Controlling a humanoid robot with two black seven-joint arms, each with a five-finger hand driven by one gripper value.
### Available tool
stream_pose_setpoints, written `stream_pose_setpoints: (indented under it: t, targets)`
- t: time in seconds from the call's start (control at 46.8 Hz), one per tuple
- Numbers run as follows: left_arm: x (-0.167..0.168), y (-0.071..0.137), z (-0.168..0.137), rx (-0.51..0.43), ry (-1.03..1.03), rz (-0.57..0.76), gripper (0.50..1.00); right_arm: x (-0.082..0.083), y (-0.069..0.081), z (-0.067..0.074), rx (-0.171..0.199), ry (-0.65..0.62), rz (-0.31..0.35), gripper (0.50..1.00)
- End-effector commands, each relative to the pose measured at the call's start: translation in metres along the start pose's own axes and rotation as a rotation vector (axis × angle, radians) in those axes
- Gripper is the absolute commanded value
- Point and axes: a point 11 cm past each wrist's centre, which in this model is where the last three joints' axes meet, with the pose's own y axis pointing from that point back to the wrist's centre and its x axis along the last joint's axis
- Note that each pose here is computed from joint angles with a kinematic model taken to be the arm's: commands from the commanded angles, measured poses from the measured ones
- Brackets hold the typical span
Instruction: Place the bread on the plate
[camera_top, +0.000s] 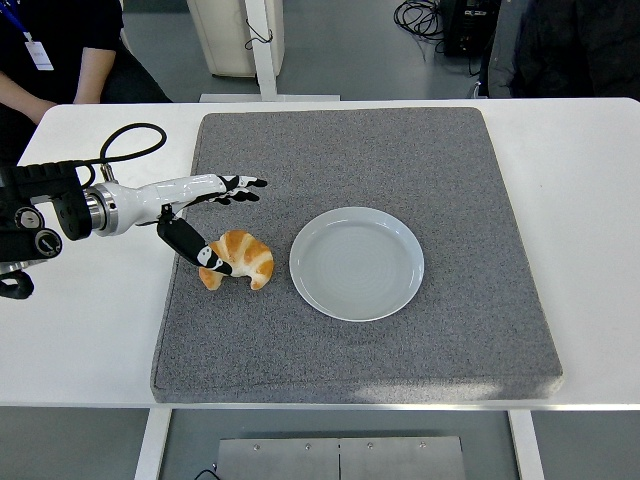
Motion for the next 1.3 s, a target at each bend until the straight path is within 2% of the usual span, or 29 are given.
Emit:
stream_pose_setpoints:
  t: [0.0, 0.299, 0.556, 0.876, 1.282]
  targets:
    - [-0.002, -0.003, 0.001, -0.010, 0.009, 0.007, 0.961, 0.000, 0.000, 0.000, 0.000, 0.001, 0.000, 1.000]
    - [-0.016, -0.011, -0.023, 0.016, -0.034, 0.010, 0.963, 0.000, 0.000, 0.000, 0.000, 0.001, 0.000, 1.000]
    - [-0.016, -0.014, -0.027, 0.009, -0.052, 0.027, 0.963, 0.000, 0.000, 0.000, 0.000, -0.001, 0.001, 1.000]
    - [-0.018, -0.029, -0.026, -0.022, -0.048, 0.047, 0.963, 0.001, 0.000, 0.000, 0.000, 0.001, 0.003, 1.000]
    - [-0.027, -0.031, -0.029, -0.023, -0.038, 0.032, 0.963, 0.001, 0.000, 0.000, 0.000, 0.001, 0.003, 1.000]
